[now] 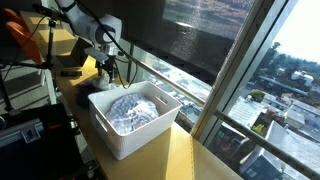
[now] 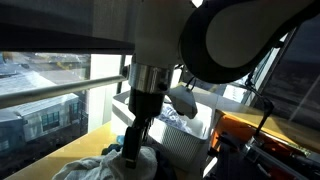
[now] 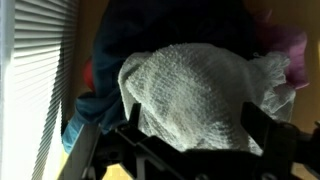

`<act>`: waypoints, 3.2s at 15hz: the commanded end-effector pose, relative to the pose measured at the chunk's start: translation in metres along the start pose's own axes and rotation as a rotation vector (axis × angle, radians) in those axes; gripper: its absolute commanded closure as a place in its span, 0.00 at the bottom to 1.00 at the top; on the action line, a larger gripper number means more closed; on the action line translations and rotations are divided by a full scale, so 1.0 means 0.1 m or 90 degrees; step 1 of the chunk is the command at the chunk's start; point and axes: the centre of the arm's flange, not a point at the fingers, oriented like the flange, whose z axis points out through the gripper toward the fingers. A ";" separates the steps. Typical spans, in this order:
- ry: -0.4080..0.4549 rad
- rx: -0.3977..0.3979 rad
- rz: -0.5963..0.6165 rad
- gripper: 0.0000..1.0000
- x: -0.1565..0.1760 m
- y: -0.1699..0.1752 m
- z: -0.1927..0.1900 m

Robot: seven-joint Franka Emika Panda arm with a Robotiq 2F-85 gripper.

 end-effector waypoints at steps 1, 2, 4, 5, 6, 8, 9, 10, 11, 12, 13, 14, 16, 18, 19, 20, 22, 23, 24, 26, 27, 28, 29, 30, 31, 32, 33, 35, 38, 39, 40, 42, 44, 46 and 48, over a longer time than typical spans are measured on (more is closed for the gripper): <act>-0.029 0.029 -0.003 0.00 0.19 0.02 0.27; -0.034 0.033 -0.006 0.00 0.21 0.02 0.37; -0.051 0.037 -0.012 0.25 0.24 0.01 0.58; -0.060 0.033 -0.014 0.26 0.24 0.03 0.68; -0.066 0.037 -0.012 0.35 0.26 0.05 0.74; -0.071 0.047 -0.005 0.51 0.28 0.10 0.76; -0.071 0.051 -0.001 0.58 0.30 0.12 0.73; -0.071 0.057 0.007 0.64 0.31 0.16 0.62; -0.070 0.062 0.014 0.72 0.32 0.19 0.50; -0.066 0.068 0.021 0.79 0.32 0.21 0.28; -0.058 0.072 0.024 0.85 0.32 0.21 0.07; -0.046 0.071 0.024 0.94 0.30 0.21 -0.21; 0.000 0.060 0.018 0.98 0.28 0.25 -0.67; 0.061 0.040 0.025 0.97 0.29 0.41 -1.18; 0.087 0.031 0.036 0.95 0.29 0.51 -1.44; 0.111 0.026 0.053 0.95 0.27 0.67 -1.68; 0.155 0.016 0.100 0.95 0.20 1.05 -2.10; 0.173 0.013 0.127 0.95 0.14 1.27 -2.29; 0.190 0.010 0.149 0.95 0.07 1.50 -2.47; 0.219 0.021 0.191 0.95 -0.12 1.97 -2.83; 0.232 0.024 0.210 0.95 -0.22 2.21 -2.99; 0.243 0.027 0.228 0.95 -0.34 2.44 -3.16; 0.255 0.029 0.243 0.95 -0.47 2.66 -3.32; 0.265 0.030 0.253 0.95 -0.61 2.85 -3.50; 0.273 0.029 0.260 0.95 -0.75 3.01 -3.64; 0.278 0.030 0.265 0.95 -0.86 3.11 -3.74; 0.281 0.031 0.268 0.95 -0.95 3.16 -3.80; 0.283 0.035 0.266 0.95 -1.07 3.13 -3.82; 0.276 0.038 0.255 0.95 -1.05 2.94 -3.71; 0.271 0.041 0.251 0.95 -1.02 2.90 -3.65; 0.264 0.045 0.247 0.95 -1.00 2.84 -3.59; 0.249 0.047 0.236 0.95 -0.96 2.79 -3.46; 0.233 0.052 0.231 0.95 -0.93 2.74 -3.35; 0.218 0.049 0.226 0.57 -0.90 2.64 -3.23; 0.205 0.048 0.217 0.49 -0.86 2.53 -3.12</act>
